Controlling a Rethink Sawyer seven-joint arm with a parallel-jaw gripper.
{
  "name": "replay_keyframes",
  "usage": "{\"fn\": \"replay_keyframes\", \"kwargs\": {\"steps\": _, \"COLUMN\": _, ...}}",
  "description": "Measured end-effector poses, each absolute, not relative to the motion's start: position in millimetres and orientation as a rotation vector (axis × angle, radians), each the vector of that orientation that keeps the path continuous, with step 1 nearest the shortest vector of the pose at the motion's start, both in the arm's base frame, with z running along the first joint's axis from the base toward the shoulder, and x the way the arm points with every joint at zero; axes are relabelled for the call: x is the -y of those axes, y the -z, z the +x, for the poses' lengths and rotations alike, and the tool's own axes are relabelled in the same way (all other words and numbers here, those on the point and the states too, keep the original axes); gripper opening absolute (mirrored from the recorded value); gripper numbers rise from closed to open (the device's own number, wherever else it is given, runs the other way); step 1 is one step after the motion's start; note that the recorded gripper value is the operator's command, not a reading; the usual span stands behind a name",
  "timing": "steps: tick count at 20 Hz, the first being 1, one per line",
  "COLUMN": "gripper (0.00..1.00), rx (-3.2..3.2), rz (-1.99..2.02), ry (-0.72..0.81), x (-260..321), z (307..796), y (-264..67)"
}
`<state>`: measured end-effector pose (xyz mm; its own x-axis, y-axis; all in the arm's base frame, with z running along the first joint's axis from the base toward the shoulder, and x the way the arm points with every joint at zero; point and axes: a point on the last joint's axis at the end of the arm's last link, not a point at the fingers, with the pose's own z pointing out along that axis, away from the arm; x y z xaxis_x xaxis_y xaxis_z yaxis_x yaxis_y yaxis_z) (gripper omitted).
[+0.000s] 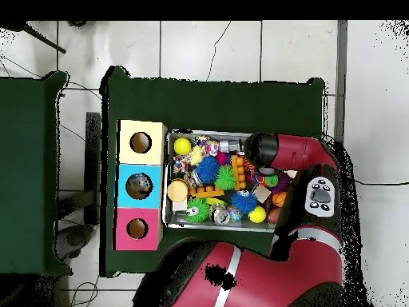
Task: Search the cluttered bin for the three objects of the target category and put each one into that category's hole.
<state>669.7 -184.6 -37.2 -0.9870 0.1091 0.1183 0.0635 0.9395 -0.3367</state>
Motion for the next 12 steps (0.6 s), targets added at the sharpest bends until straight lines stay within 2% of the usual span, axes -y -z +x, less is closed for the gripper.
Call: {"fn": "replay_keyframes", "kwargs": {"steps": 12, "gripper": 1.00, "rx": 2.931, "rz": -0.332, "ry": -0.363, "x": 219, "z": 661, "y": 40}}
